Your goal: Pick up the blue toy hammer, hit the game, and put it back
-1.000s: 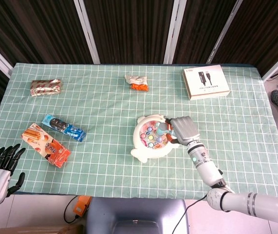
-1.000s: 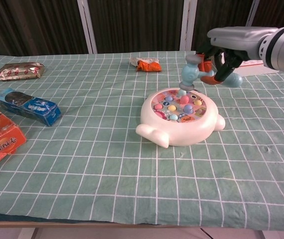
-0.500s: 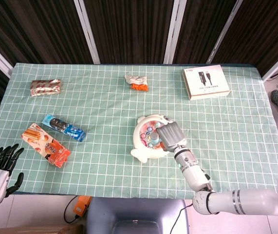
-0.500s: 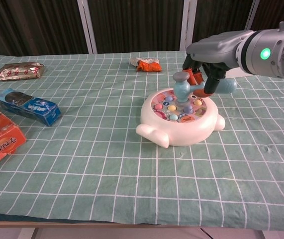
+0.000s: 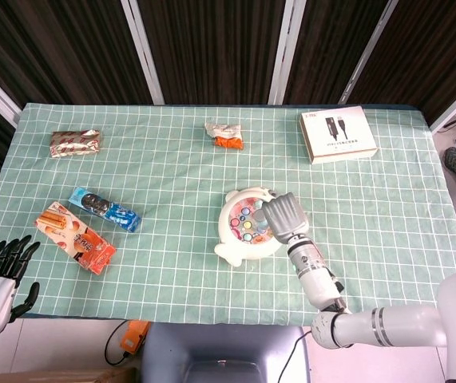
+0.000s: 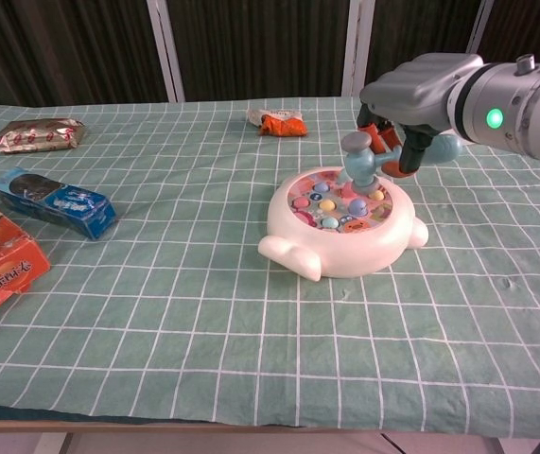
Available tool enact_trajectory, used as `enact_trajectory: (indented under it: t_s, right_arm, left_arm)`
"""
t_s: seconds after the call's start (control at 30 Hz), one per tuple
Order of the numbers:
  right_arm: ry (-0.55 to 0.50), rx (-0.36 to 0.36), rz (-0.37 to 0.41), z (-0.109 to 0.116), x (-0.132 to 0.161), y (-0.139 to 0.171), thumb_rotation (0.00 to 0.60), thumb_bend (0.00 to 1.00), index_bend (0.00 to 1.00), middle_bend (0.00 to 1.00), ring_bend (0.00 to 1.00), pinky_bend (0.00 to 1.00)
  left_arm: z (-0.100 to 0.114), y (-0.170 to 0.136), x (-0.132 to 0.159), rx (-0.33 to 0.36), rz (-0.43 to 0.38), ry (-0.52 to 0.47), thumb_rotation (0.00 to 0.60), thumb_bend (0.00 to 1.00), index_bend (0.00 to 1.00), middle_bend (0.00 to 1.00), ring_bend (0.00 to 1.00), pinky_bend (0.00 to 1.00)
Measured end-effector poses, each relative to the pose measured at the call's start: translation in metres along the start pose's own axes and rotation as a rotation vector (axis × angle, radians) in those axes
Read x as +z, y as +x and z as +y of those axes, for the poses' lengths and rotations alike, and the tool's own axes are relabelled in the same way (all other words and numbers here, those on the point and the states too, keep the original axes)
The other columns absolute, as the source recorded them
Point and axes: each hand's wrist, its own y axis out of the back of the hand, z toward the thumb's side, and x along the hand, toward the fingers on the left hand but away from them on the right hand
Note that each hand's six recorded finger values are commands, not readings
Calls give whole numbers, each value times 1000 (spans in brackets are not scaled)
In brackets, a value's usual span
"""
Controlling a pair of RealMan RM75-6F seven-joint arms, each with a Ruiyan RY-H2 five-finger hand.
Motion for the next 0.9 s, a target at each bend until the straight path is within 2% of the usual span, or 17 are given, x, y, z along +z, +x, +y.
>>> enact_trajectory:
  t_s: [0.37,0.6,0.9]
  right_arm:
    - [61,-2,-3,-7,6,-5,600,643,942,656,618,667]
    - [99,24,-6,-15,11,-7,600,643,942,656,618,666]
    - [104,22,-16,-14,10,-7,600,642,942,656,618,665]
  left_arm:
    - [1,0,0,2,0,-3,600,480,9,2,0,13]
    - [2,-1,0,6,-1,-5,600,479,9,3,0,13]
    - [3,-1,-1,11,-3,-8,600,480,8,2,0,13]
